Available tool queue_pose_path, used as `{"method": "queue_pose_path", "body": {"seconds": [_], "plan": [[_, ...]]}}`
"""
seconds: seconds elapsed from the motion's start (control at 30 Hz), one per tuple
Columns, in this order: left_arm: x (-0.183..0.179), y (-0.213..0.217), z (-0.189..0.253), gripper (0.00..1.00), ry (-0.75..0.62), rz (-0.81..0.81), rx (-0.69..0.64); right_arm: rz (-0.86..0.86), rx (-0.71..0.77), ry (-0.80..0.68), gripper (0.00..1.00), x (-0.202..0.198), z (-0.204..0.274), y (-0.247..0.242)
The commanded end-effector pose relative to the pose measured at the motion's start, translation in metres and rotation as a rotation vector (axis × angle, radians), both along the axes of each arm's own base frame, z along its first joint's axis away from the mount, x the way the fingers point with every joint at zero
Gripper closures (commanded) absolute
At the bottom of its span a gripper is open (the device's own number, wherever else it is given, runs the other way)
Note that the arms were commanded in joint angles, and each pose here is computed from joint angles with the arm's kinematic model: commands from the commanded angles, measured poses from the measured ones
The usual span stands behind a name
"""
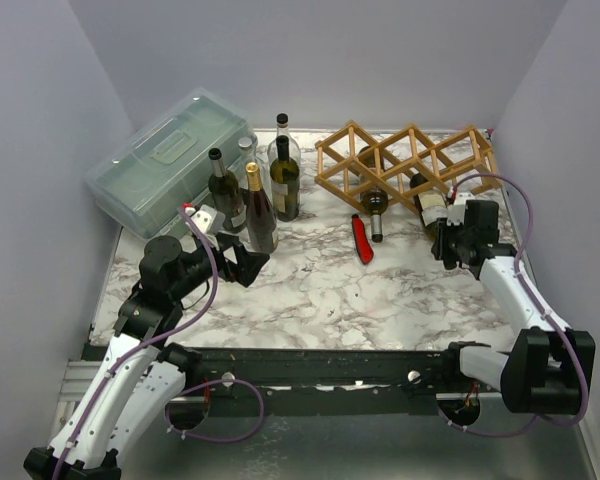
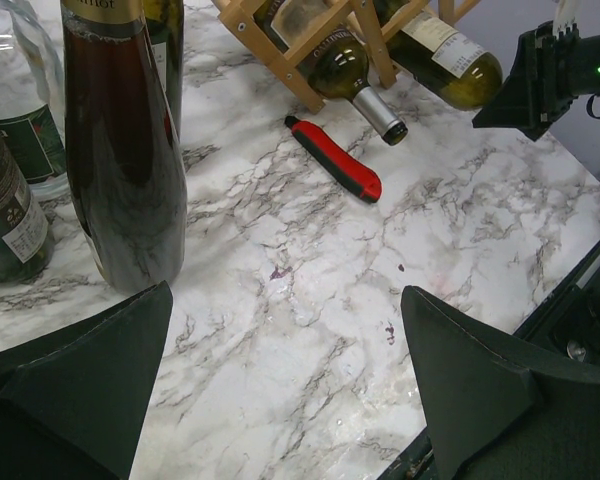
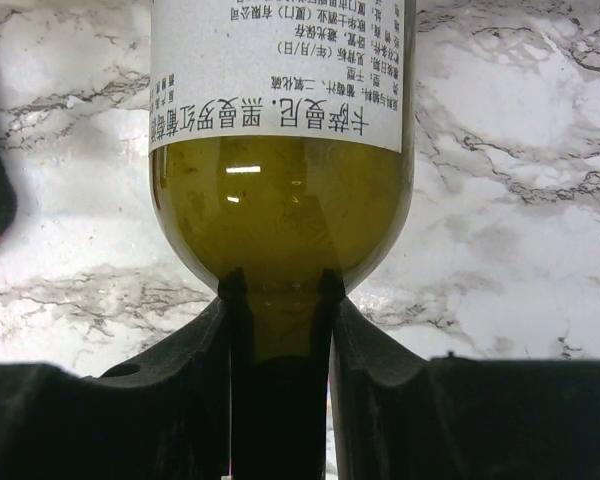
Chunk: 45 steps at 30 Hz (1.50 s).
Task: Take the wine bottle off the wine rack
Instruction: Pick up the wine bottle from the wine rack.
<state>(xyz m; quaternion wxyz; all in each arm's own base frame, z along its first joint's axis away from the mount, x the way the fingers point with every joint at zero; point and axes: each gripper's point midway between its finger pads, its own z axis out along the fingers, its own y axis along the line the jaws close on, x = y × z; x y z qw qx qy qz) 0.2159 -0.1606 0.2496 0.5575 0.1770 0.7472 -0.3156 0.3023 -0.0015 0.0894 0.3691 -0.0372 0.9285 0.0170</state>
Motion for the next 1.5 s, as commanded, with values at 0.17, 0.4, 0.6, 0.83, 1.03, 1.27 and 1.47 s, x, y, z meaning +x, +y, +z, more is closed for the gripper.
{"method": "queue_pose_path", "body": {"seconds": [0.17,0.4,0.6,0.83,1.03,1.27,1.47], "plan": [[0.003,0.006,0.000,0.01,-0.019,0.028,0.013,0.041,-0.050,-0.100,1.00,0.005,0.031,-0.002],[0.003,0.006,0.000,0.01,-0.020,0.029,0.014,0.069,-0.081,-0.071,1.00,-0.003,0.032,-0.004],[0.003,0.006,-0.001,0.01,-0.017,0.031,0.015,0.085,-0.093,-0.061,1.00,-0.010,0.034,-0.004],[0.003,0.005,-0.003,0.01,-0.012,0.026,0.017,0.105,-0.108,-0.071,1.00,-0.020,0.043,-0.004],[0.003,0.005,-0.003,0.01,-0.011,0.025,0.017,0.122,-0.146,-0.086,1.00,-0.023,0.049,-0.008],[0.003,0.005,-0.003,0.01,-0.012,0.027,0.018,0.176,-0.173,-0.064,1.00,-0.028,0.051,-0.007],[0.003,0.005,-0.002,0.01,-0.015,0.027,0.017,0.208,-0.191,-0.062,1.00,-0.032,0.054,-0.007]]}}
